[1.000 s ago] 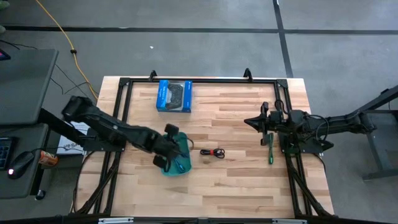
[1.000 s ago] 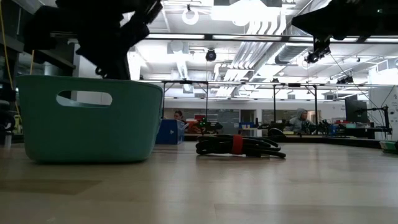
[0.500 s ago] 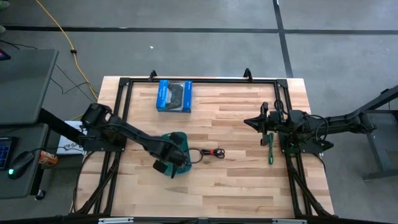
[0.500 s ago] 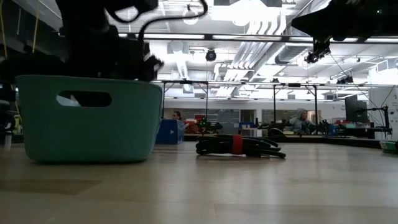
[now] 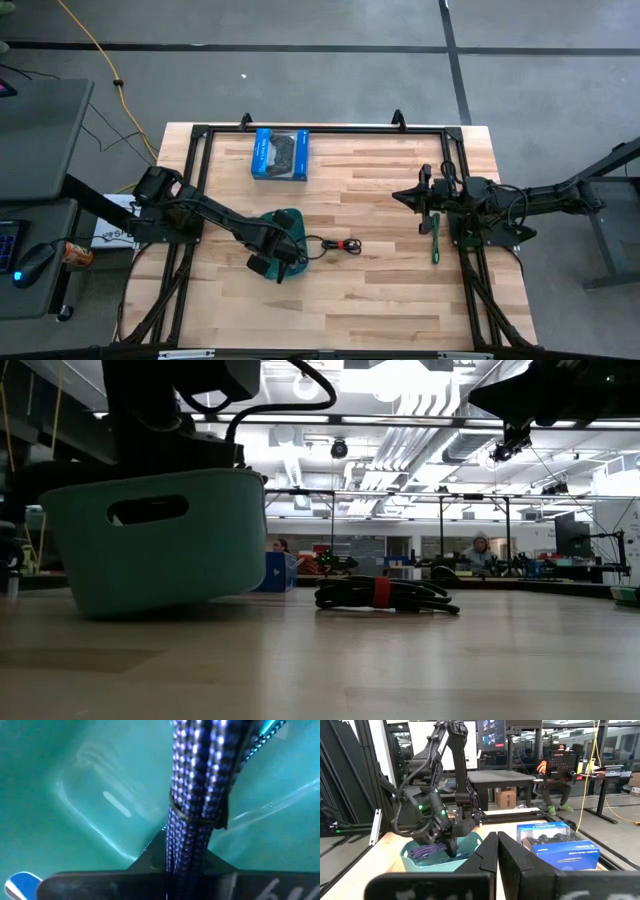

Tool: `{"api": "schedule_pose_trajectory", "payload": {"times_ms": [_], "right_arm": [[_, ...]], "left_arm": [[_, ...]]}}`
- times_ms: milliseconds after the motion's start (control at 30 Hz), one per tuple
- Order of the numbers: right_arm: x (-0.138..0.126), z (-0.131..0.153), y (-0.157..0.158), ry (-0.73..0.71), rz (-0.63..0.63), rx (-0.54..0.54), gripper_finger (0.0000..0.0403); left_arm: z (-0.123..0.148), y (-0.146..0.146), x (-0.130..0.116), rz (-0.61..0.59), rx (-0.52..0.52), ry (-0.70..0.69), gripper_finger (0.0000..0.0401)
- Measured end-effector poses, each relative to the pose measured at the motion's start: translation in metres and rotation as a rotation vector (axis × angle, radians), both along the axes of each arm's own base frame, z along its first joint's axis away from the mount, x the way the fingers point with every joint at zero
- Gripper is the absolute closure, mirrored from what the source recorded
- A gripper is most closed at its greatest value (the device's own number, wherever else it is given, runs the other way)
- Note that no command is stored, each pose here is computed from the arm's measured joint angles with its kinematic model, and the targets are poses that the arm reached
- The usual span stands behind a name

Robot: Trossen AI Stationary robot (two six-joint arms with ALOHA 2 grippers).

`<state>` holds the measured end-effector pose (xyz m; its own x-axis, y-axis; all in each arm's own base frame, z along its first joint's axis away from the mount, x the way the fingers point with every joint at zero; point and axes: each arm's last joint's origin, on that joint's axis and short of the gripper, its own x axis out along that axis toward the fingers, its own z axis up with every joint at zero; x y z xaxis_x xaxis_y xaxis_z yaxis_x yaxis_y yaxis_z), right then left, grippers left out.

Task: Pick and place USB-C Cables
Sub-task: Put the violet charger cable into the green bin

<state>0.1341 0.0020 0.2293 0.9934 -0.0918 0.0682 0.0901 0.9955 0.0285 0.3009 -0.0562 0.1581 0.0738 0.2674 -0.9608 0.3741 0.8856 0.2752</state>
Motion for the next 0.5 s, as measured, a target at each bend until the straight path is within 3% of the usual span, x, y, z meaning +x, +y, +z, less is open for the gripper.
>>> {"api": "schedule_pose_trajectory", "payload": {"times_ms": [500], "right_arm": [[0.0,0.0,0.0,0.0,0.0,0.006,0.0403]], "left_arm": [[0.0,-0.0006,-0.0001,-0.002,0.0,0.0,0.0336]]}}
